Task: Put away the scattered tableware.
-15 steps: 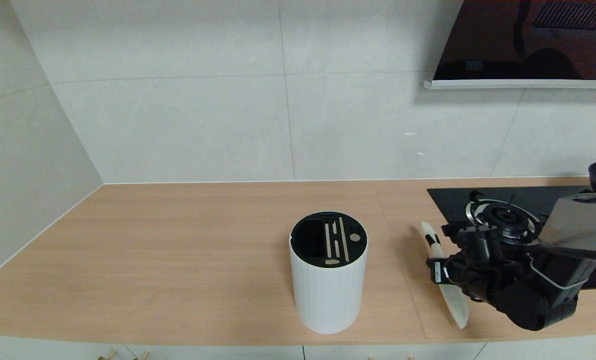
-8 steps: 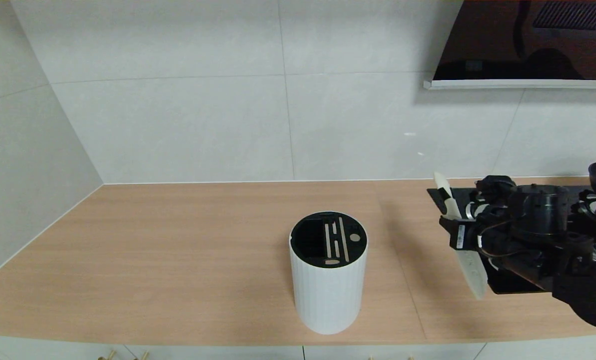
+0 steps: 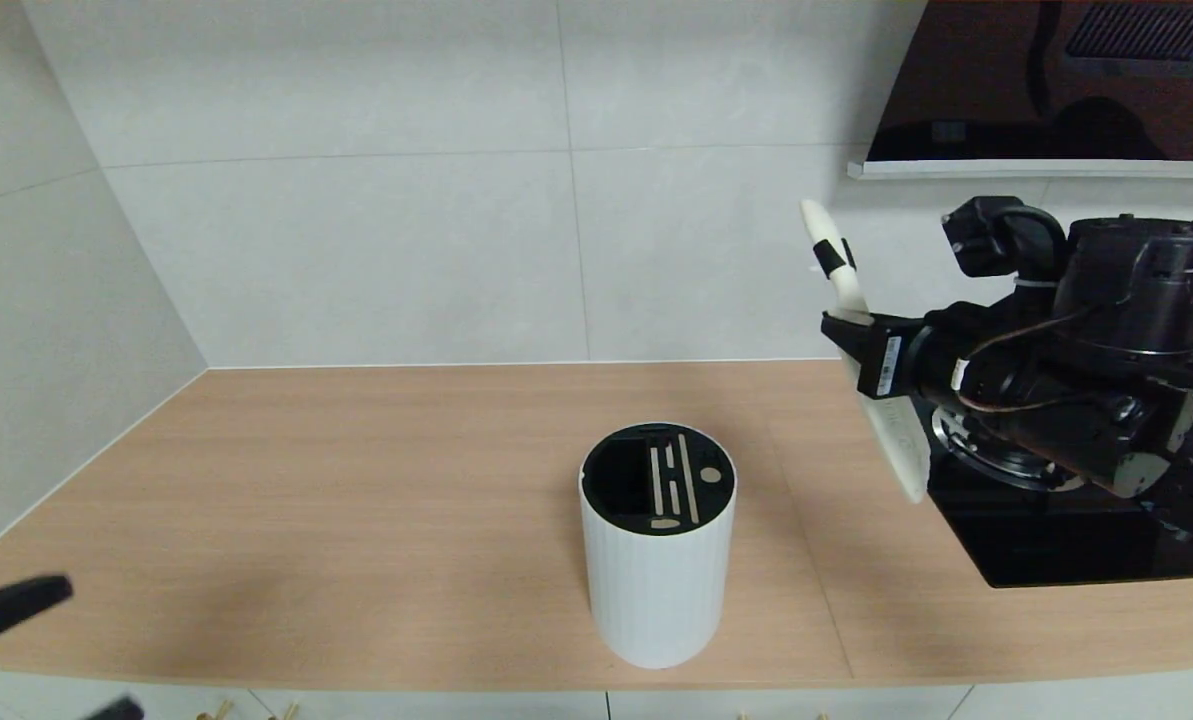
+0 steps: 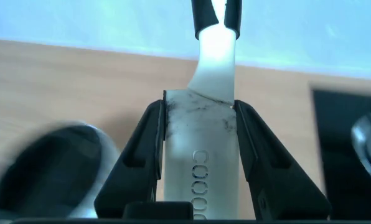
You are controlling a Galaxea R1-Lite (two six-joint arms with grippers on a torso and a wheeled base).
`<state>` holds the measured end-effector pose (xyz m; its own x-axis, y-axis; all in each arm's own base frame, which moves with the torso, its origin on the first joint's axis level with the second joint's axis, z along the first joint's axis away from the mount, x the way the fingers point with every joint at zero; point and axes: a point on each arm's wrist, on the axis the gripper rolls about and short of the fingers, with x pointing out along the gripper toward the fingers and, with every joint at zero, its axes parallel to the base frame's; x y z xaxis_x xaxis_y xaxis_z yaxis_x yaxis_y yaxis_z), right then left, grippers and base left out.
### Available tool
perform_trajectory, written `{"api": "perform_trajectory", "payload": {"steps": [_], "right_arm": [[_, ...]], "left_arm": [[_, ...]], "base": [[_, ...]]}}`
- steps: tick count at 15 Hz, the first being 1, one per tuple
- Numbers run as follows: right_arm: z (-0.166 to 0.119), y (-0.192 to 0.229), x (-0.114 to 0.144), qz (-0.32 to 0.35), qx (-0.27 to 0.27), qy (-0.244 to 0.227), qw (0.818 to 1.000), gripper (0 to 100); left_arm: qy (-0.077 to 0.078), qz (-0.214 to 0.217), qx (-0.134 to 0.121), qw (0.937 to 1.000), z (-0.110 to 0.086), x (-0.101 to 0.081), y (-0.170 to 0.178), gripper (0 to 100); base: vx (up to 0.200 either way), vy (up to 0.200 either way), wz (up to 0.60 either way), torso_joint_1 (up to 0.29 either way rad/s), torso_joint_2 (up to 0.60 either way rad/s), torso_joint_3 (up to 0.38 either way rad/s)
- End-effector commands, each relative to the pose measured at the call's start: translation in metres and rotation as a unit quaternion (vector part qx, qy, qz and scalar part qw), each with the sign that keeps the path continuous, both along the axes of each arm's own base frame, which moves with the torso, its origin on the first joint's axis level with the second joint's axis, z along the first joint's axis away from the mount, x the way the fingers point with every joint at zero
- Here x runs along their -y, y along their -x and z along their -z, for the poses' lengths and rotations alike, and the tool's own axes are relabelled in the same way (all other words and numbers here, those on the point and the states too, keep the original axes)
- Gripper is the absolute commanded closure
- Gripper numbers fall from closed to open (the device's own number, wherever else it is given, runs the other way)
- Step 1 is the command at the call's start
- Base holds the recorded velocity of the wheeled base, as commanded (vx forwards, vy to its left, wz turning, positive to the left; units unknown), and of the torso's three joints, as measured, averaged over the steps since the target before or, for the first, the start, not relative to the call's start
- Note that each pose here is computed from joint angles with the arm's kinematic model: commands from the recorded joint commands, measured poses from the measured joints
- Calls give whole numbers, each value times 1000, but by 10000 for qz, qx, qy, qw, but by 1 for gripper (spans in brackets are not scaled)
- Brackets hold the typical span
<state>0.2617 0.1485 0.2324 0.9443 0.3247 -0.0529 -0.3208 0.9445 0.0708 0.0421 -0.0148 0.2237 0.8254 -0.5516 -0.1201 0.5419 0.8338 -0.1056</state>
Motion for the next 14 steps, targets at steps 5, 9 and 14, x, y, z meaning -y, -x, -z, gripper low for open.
{"api": "perform_trajectory", "payload": {"steps": [5,9,14], "right_arm": [[-2,42,-32,-873,15,-8,9962,100],[-1,64,-57,-1405,-7,-18,9901,100],[12,83,-81,-1903,-170,120,9815,100]], "left_arm": [[922,700,-494,9920,-11,88,-162,0],[1582,1362,-870,9741,5,130,-166,0],[2604,1706,-1406,9399,-7,158,-167,0]], "base": [[0,0,0,0,0,0],[0,0,0,0,0,0],[0,0,0,0,0,0]]}}
